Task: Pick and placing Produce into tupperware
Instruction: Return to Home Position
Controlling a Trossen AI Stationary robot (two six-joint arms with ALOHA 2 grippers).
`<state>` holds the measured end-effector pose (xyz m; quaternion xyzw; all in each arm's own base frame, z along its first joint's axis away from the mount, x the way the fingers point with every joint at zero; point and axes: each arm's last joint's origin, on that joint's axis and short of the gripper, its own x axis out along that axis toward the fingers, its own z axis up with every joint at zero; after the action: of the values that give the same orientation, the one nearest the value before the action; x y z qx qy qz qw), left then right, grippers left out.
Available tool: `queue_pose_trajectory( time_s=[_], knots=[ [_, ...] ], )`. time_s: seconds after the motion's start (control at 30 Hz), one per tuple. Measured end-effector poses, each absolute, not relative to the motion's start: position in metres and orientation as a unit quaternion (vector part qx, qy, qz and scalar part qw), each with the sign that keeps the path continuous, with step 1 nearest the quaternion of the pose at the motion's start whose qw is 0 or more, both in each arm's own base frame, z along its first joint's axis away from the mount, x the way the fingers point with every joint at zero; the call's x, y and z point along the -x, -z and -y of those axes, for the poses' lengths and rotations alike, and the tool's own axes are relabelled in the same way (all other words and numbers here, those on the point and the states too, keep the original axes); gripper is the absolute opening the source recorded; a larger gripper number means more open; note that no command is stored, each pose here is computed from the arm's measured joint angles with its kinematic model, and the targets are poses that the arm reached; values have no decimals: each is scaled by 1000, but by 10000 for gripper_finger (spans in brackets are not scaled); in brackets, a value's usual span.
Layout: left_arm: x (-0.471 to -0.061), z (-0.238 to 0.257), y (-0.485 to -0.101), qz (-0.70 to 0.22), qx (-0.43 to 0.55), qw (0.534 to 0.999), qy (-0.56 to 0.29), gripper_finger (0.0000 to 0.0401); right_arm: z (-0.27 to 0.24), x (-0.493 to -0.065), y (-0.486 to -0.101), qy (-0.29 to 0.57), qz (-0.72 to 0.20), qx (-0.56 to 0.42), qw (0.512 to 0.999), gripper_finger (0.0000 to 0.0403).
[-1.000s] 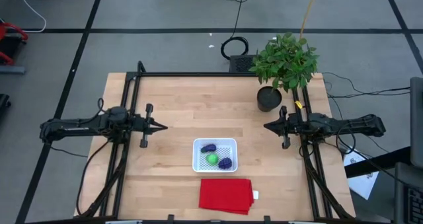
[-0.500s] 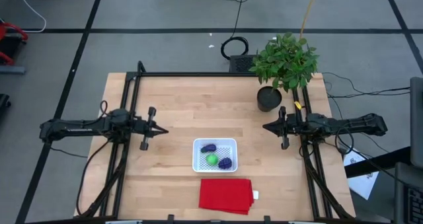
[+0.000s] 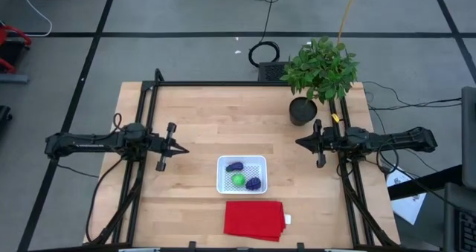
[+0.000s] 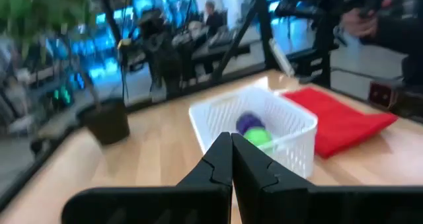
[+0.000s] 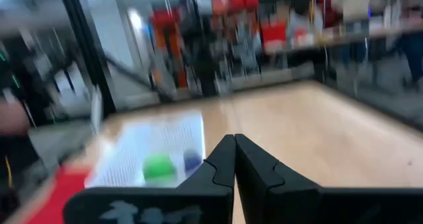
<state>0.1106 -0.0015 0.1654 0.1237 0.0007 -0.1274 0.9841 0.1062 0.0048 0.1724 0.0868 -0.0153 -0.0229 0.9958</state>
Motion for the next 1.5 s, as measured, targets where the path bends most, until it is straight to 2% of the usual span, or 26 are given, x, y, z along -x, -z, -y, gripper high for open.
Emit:
queue_pose_trajectory(
  time_s=[0.07, 0.23, 0.77, 1.5],
  knots=[
    [-111, 3, -170, 26, -137, 981, 134, 0, -5, -106, -176, 20, 38, -87, 995, 0],
    [-110, 8, -176, 63, -154, 974, 154, 0, -5, -109, -173, 22, 18, -87, 996, 0],
    [-111, 4, -165, -5, -128, 985, 115, 0, -5, -109, -171, 22, 10, -68, 997, 0],
    [-111, 4, -163, -22, -79, 991, 106, 7, -5, -109, -172, 22, 12, -60, 998, 0]
  ],
)
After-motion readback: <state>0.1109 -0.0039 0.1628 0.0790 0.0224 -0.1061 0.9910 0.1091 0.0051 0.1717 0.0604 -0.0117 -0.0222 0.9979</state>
